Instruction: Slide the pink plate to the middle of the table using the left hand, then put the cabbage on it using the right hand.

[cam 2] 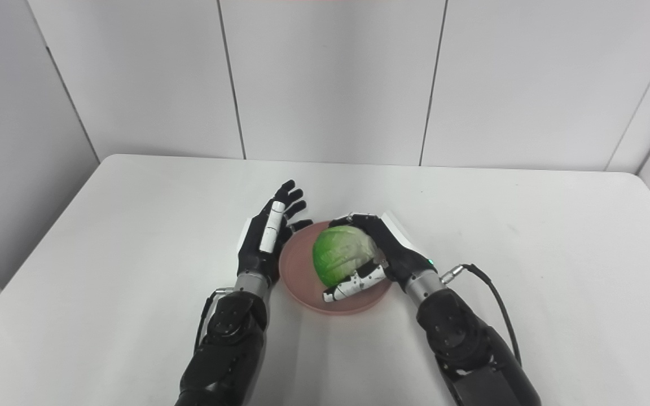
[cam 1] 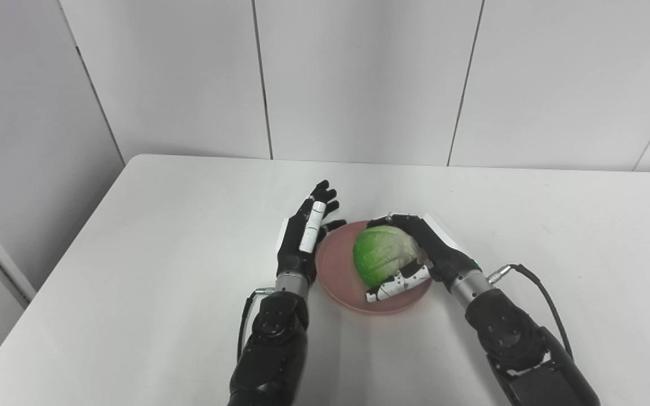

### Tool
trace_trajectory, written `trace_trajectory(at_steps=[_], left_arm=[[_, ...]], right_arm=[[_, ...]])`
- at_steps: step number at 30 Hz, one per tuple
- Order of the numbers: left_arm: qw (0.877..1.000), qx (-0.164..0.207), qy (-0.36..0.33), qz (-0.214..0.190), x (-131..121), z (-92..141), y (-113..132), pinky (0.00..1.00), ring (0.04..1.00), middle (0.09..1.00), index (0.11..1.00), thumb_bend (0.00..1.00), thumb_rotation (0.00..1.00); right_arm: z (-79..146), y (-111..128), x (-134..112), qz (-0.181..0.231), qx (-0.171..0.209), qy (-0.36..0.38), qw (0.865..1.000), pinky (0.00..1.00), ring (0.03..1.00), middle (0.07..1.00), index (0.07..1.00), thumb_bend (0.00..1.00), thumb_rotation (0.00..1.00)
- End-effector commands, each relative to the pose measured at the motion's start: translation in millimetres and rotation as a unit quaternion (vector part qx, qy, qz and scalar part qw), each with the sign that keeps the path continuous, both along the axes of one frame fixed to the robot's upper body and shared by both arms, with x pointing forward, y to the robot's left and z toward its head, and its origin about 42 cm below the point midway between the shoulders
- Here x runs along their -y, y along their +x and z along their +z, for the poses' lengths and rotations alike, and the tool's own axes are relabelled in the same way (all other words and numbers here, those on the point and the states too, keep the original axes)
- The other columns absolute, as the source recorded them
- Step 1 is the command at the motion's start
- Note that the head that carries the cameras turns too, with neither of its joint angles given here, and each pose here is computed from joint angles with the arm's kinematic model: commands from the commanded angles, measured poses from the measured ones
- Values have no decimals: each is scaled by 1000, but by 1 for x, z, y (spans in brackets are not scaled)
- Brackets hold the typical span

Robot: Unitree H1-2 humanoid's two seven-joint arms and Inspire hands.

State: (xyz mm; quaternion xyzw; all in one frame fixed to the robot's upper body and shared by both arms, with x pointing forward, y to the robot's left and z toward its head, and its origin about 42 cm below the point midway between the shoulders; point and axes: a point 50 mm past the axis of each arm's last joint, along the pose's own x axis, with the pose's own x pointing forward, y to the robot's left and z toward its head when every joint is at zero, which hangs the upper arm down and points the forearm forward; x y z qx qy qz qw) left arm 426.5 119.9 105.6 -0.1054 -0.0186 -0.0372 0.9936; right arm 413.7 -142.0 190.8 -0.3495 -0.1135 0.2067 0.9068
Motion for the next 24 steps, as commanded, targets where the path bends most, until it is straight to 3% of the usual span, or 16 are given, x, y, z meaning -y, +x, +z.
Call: trace_trajectory(at_steps=[1, 6, 11, 12, 14, 17, 18, 20, 24], left_arm=[[997, -82, -1, 5, 6, -60, -41, 666, 864, 879, 851, 839, 827], [996, -84, -6, 0, 12, -61, -41, 699, 868, 885, 859, 825, 823], [996, -84, -6, -3, 17, -62, -40, 721, 868, 887, 863, 847, 828], [996, -85, -8, -3, 17, -62, -40, 733, 871, 888, 864, 848, 830], [996, -86, -10, -2, 18, -62, -40, 744, 873, 889, 866, 843, 832], [996, -86, -8, -1, 18, -62, -39, 744, 863, 888, 866, 830, 838], [996, -85, -9, -1, 18, -62, -39, 744, 862, 888, 865, 827, 835], [996, -85, -12, -2, 18, -62, -39, 754, 862, 890, 864, 831, 829], [996, -85, -8, -5, 17, -62, -38, 744, 864, 888, 870, 838, 844]], right_arm=[[35, 10, -11, 22, 83, 4, 996, 390, 437, 504, 487, 522, 0], [38, 12, -16, 20, 93, 4, 995, 382, 433, 506, 493, 519, 0], [44, 15, -17, 11, 135, -27, 990, 374, 430, 506, 504, 520, 0], [44, 15, -16, 10, 144, -42, 989, 450, 501, 513, 492, 524, 1], [45, 16, -14, 8, 153, -59, 986, 653, 666, 667, 495, 524, 120], [47, 16, -13, 6, 157, -71, 985, 827, 779, 754, 497, 524, 147], [47, 15, -13, 5, 158, -75, 985, 868, 803, 776, 585, 700, 192], [48, 15, -12, 2, 159, -86, 984, 957, 870, 825, 671, 863, 279], [48, 15, -11, -2, 158, -101, 982, 999, 992, 902, 703, 935, 399]])
